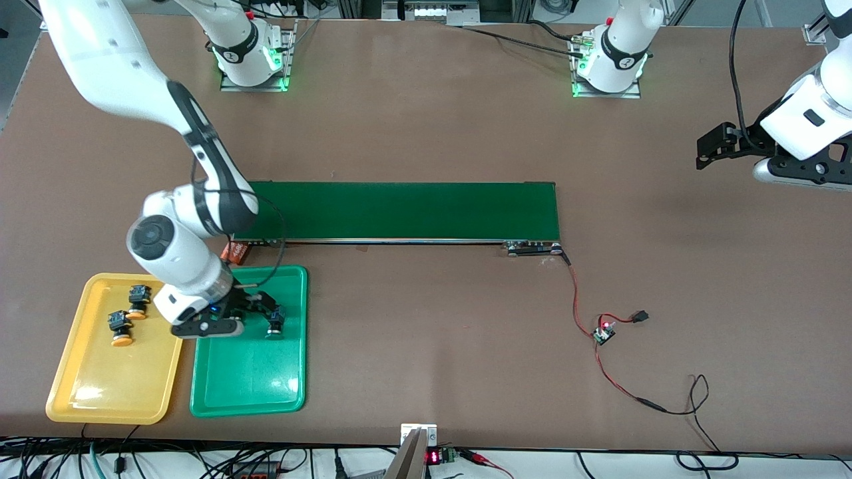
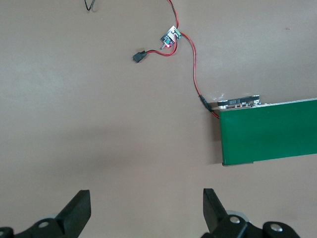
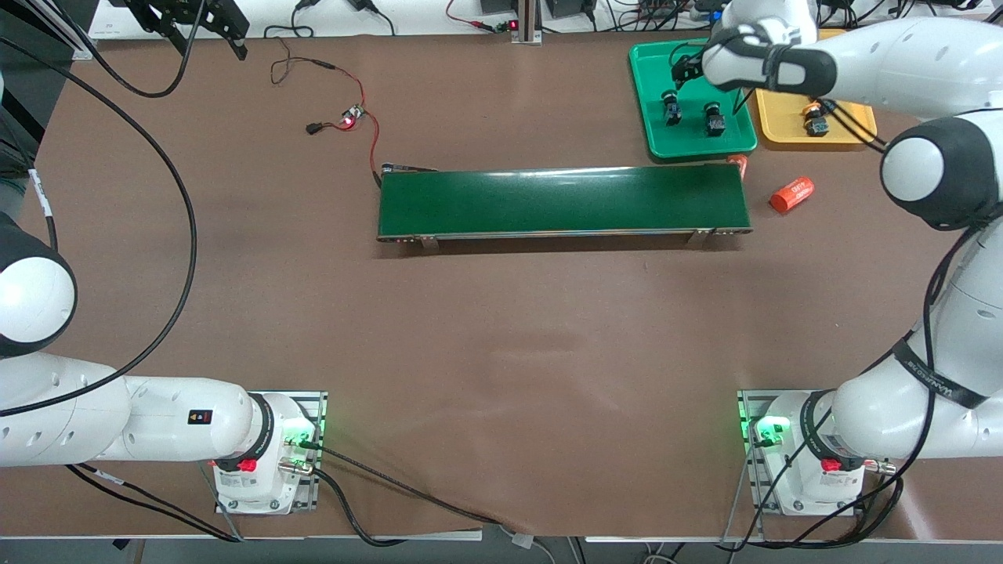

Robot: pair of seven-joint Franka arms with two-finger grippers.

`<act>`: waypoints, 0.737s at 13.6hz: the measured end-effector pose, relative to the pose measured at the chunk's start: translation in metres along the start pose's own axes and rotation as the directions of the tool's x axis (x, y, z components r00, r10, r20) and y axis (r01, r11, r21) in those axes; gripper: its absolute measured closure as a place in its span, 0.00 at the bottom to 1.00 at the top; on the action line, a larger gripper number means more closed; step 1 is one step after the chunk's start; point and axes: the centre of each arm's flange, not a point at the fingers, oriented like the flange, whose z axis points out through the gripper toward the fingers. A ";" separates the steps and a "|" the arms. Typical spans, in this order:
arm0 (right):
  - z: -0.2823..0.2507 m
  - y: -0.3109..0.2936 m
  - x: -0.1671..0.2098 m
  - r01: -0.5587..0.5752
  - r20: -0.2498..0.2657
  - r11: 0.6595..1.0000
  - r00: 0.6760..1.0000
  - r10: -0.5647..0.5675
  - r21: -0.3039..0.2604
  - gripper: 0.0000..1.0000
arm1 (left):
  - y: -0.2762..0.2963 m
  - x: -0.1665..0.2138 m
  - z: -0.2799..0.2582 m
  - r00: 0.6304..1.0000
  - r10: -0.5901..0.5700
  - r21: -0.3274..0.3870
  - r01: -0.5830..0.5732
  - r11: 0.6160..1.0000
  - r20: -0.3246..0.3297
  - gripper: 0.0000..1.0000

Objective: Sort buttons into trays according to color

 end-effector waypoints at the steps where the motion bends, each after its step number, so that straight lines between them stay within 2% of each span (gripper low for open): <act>1: -0.035 0.005 -0.005 -0.014 0.049 1.000 0.999 0.015 -0.016 0.00 | 0.000 0.000 0.000 1.000 0.000 0.000 0.000 1.000 0.000 0.00; 3: -0.113 0.020 -0.020 -0.049 0.126 0.999 0.991 0.050 -0.017 0.00 | 0.000 0.000 0.000 1.000 0.000 0.000 0.000 1.000 0.000 0.00; 5: -0.178 0.041 -0.041 -0.066 0.170 0.998 0.983 0.068 -0.021 0.00 | 0.000 0.000 0.000 1.000 0.000 0.000 0.000 1.000 -0.001 0.00; 7: -0.230 0.062 -0.066 -0.088 0.216 0.995 0.972 0.097 -0.049 0.00 | 0.000 0.000 0.000 1.000 0.000 0.000 0.000 1.000 -0.001 0.00; 10: -0.287 0.078 -0.102 -0.082 0.238 0.994 0.967 0.096 -0.070 0.00 | 0.000 0.000 0.000 1.000 0.000 0.000 0.000 1.000 0.000 0.00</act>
